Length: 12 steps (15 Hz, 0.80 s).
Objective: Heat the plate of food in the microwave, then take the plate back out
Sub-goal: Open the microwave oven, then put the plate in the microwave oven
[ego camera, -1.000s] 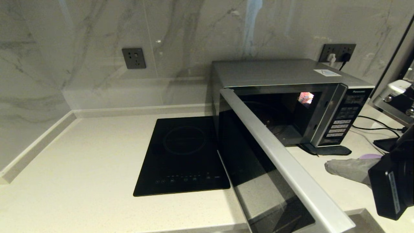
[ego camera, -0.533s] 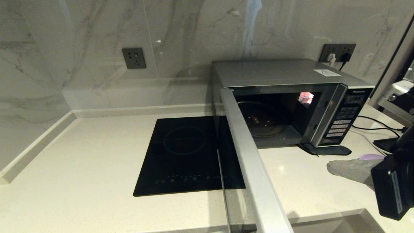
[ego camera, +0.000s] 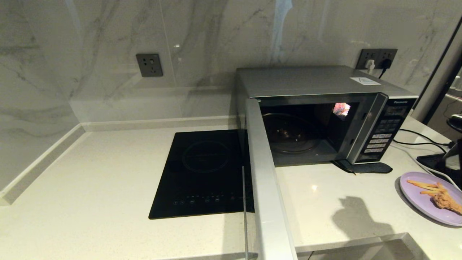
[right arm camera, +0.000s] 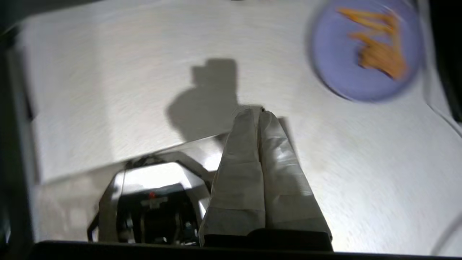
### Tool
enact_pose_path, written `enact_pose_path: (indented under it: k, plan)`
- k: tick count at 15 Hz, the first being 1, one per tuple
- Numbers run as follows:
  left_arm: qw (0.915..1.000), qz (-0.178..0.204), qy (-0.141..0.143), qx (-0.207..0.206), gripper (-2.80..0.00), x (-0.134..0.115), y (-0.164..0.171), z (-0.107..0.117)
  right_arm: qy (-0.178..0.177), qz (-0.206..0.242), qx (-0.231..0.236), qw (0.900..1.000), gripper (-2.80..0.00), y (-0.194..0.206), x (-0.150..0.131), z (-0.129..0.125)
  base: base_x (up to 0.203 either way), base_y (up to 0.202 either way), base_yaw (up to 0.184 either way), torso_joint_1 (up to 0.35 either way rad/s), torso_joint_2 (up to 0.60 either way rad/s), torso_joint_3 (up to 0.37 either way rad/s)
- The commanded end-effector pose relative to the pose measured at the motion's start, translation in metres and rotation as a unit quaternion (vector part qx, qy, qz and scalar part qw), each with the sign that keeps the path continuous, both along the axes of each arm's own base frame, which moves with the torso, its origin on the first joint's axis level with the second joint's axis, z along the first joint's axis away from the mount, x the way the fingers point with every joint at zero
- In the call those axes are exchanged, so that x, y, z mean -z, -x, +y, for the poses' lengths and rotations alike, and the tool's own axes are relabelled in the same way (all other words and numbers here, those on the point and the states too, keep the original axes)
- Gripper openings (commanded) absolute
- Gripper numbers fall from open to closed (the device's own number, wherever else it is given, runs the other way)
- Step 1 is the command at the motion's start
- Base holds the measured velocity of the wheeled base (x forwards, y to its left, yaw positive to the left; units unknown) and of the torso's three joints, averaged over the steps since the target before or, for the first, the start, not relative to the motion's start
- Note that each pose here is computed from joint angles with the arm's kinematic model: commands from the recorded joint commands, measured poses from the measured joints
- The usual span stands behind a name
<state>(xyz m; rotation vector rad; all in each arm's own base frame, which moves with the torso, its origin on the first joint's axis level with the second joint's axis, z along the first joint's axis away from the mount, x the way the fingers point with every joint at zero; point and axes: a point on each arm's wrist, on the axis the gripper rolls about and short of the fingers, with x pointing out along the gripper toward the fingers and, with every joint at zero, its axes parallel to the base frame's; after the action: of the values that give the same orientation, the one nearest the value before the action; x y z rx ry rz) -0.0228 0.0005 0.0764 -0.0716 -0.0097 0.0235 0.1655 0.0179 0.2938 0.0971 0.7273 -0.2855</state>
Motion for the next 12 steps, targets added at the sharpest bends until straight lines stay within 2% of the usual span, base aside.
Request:
enact_pose_path:
  k: [1,4,7,8,9,12]
  plan:
    - [1.0000,0.001,0.000,0.000,-2.80,0.000,0.000,0.000,-0.026,0.017,0.120,0.992,-2.80,-0.020,0.000,-0.045,0.000,0.000,0.000,0.000,0.00,0.000]
    - [1.0000,0.001,0.000,0.000,-2.80,0.000,0.000,0.000,-0.113,0.038,0.230,0.966,-2.80,-0.063,0.024,-0.091,0.000,0.000,0.000,0.000,0.00,0.000]
    - [1.0000,0.001,0.000,0.000,-2.80,0.000,0.000,0.000,-0.182,0.059,0.335,0.923,-2.80,-0.099,0.067,-0.124,0.000,0.000,0.000,0.000,0.00,0.000]
    - [1.0000,0.001,0.000,0.000,-2.80,0.000,0.000,0.000,-0.198,0.068,0.362,0.908,0.00,-0.107,0.082,-0.133,0.000,0.000,0.000,0.000,0.00,0.000]
    - [1.0000,0.001,0.000,0.000,-2.80,0.000,0.000,0.000,-0.208,0.072,0.378,0.899,0.00,-0.111,0.094,-0.138,0.000,0.000,0.000,0.000,0.00,0.000]
    - [1.0000,0.001,0.000,0.000,-2.80,0.000,0.000,0.000,-0.217,0.064,0.410,0.884,0.00,-0.121,0.116,-0.165,0.000,0.000,0.000,0.000,0.00,0.000]
